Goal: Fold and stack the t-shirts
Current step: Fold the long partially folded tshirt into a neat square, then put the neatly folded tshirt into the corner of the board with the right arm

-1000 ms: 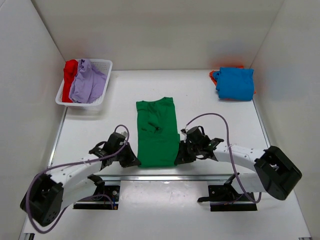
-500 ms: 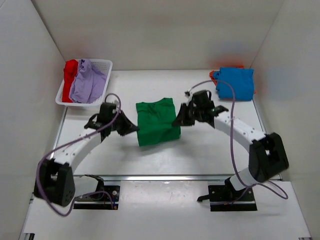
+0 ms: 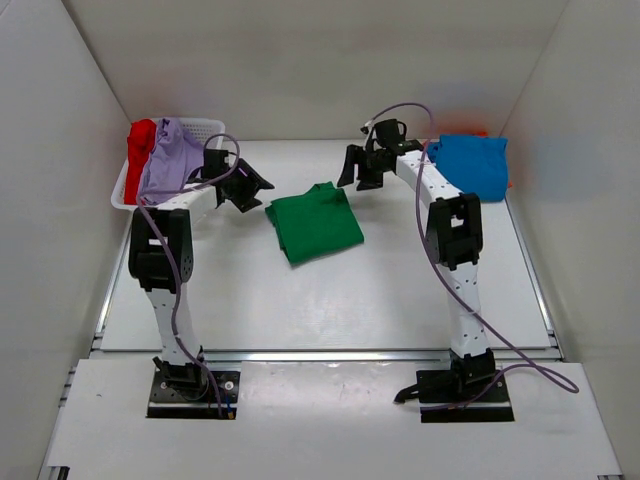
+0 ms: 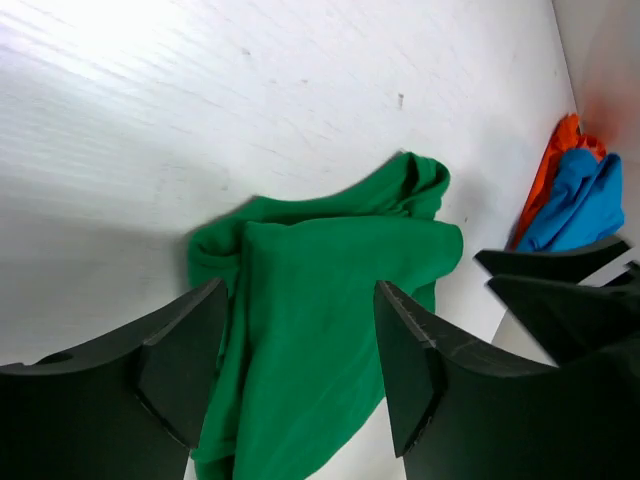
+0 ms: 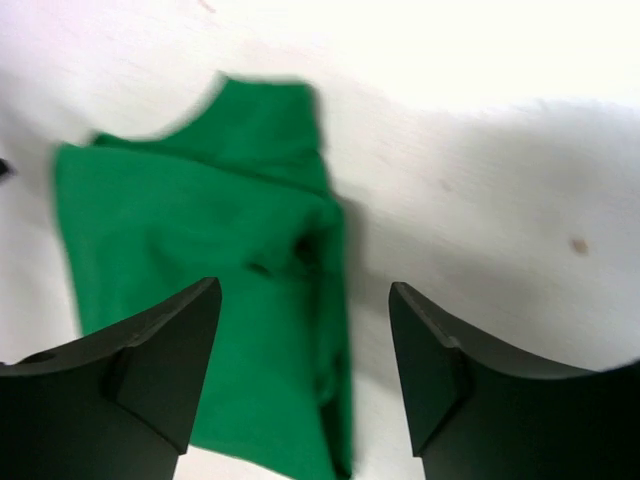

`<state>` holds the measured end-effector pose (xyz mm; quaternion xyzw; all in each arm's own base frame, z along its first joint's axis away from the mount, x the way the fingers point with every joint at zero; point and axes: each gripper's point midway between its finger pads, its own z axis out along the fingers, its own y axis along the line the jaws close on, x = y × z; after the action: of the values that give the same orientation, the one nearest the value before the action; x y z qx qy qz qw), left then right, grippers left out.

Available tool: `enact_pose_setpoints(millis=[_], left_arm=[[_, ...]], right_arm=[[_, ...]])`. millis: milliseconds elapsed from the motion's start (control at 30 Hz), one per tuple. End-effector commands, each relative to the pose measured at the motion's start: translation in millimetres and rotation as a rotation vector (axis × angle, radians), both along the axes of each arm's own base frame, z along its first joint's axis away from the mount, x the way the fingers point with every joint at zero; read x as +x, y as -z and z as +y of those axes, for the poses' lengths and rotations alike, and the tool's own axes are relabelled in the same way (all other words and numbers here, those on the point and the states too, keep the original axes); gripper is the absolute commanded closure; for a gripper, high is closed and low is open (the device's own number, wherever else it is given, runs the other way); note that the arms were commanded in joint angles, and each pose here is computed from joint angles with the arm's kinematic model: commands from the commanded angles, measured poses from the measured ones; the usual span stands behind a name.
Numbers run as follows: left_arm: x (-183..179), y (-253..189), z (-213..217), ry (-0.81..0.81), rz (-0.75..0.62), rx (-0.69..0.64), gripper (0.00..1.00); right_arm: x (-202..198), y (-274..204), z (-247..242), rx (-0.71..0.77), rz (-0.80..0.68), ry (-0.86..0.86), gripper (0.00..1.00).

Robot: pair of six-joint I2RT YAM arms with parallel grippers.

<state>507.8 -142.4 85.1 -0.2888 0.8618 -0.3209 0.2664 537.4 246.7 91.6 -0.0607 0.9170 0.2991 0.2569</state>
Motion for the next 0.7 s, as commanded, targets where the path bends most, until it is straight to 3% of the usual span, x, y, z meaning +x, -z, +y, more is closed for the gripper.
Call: enact_pose_setpoints(millis=[0,133,367,667], left_arm=[[8.0,-39.3,-0.5,-0.013,-0.109,-0.043,0.28],[-14.6,-43.5,0.0,0.0,-0.119,-0.074,0.29],[-64.7,-68.1,-4.1,0.029,-0.158,-0.117,0.31],[-94.6,-96.3,4.8,0.019,-0.205,-0.134,0.31]], right_arm=[[-8.5,-6.1,-23.5,-0.103,-0.007,-0.011,0.34],[-25.6,18.2,-32.3,-0.104,0.001,-0.018,0.33],[-57.4,57.2,0.6,-0.1,0.09,-0.097,0.32],[-110.7,85.5,30.8,-0.098,0.182,-0.193,0.33]])
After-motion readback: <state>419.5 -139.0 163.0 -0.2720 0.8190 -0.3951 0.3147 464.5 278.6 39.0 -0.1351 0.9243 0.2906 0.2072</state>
